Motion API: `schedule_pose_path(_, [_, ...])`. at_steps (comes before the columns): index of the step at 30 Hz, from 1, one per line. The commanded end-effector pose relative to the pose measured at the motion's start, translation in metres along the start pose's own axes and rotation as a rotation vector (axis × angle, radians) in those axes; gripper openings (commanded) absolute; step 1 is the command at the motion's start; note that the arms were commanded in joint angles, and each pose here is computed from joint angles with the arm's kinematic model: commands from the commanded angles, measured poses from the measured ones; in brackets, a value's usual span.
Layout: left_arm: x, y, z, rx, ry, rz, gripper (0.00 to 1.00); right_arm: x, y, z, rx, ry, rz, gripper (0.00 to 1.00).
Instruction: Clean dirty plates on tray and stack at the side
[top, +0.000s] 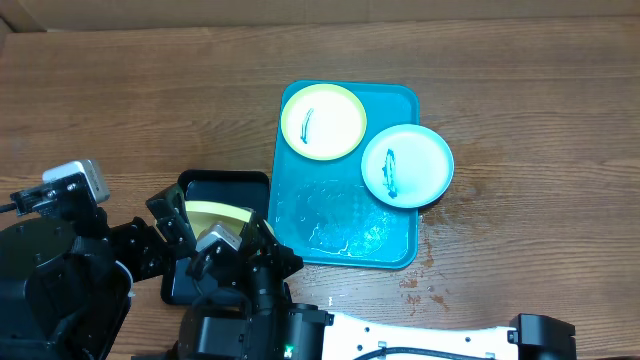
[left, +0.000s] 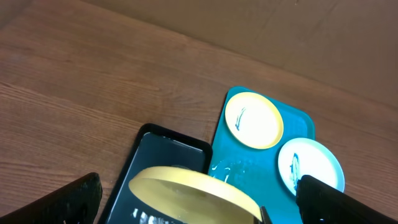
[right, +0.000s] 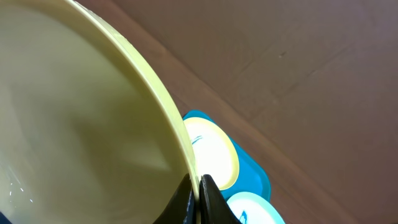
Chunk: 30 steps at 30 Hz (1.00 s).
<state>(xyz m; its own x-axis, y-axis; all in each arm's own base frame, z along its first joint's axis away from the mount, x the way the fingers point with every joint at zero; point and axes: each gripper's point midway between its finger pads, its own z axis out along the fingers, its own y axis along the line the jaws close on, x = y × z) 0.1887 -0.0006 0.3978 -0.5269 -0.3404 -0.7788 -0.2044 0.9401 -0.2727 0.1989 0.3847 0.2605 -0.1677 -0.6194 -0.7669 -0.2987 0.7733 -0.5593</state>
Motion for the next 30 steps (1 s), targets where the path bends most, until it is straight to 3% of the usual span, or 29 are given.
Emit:
schedule_pose_path(1, [-0.004, 0.003, -0.003, -0.017, -0.017, 0.000, 1.00, -0.019, -0.023, -0.009, 0.042, -0.041, 0.070, 0.04])
schedule_pose_path(15, [-0.004, 0.003, -0.003, -0.017, -0.017, 0.000, 1.00, -0.018, -0.024, -0.008, 0.050, -0.038, 0.067, 0.04])
schedule_pose_path(18, [-0.004, 0.003, -0.003, -0.017, -0.017, 0.000, 1.00, -0.009, -0.023, -0.002, 0.025, 0.000, 0.165, 0.04])
schedule_pose_path(21, [-0.004, 0.003, -0.003, -0.017, -0.017, 0.000, 1.00, 0.020, -0.019, 0.021, -0.055, 0.152, 0.351, 0.04])
schedule_pose_path(25, [-0.004, 0.003, -0.003, -0.017, -0.017, 0.000, 1.00, 0.069, -0.026, 0.059, -0.134, 0.463, 0.619, 0.04])
schedule_pose_path(30, [-0.004, 0.003, -0.003, -0.017, -0.017, 0.000, 1.00, 0.073, -0.058, 0.078, -0.442, 0.668, 0.807, 0.04])
